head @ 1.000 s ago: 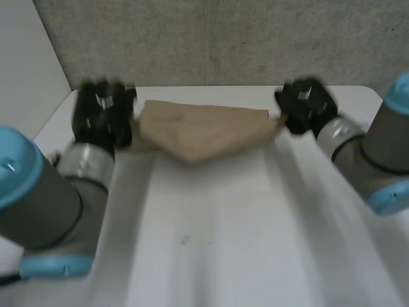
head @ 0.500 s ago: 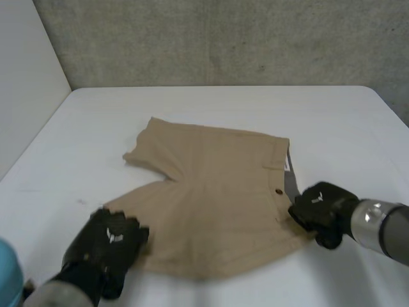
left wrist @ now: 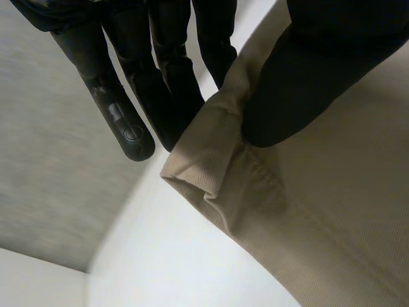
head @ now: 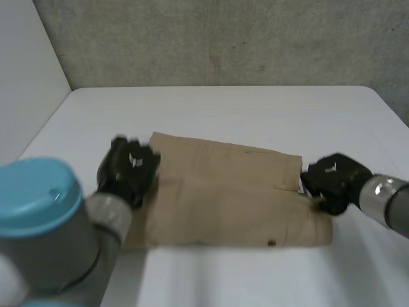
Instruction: Fold the shorts.
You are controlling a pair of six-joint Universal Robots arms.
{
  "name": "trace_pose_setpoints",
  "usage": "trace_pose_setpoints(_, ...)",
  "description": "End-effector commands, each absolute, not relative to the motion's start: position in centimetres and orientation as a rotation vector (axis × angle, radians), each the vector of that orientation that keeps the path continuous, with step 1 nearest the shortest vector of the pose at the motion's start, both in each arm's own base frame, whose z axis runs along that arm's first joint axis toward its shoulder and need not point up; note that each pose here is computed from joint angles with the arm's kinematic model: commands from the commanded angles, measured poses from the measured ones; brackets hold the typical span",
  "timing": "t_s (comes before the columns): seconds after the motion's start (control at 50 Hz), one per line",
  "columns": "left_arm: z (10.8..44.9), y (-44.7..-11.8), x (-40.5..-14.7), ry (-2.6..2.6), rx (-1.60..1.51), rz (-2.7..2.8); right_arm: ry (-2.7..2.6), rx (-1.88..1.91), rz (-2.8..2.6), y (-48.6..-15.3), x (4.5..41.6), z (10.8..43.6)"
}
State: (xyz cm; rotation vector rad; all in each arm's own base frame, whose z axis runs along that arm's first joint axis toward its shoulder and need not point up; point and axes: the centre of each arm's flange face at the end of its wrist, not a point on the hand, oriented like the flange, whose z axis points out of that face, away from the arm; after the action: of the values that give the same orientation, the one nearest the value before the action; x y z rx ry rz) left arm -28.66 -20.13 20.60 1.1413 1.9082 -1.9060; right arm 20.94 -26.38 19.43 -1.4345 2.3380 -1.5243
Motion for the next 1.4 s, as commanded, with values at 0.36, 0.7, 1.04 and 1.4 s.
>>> trace_pose_setpoints(0.36,13.2,-38.0,-36.8,1.529,0.953,-2.159,2.279,-1.139,-2.165,-40.7,26.7,13.3)
trace_pose_setpoints(0.7,18.6,-30.2,-31.9,1.823,0.768,-2.159,2.249,-1.022,-1.921,-32.6,25.0,19.0)
trace_pose_setpoints(1.04,18.4,-22.7,-28.6,2.351,0.557,-2.182,2.358,-0.891,-1.613,-30.2,22.2,14.2)
trace_pose_setpoints(1.4,17.6,-22.9,-27.6,2.37,0.535,-2.132,2.354,-0.913,-1.631,-31.3,22.4,12.2)
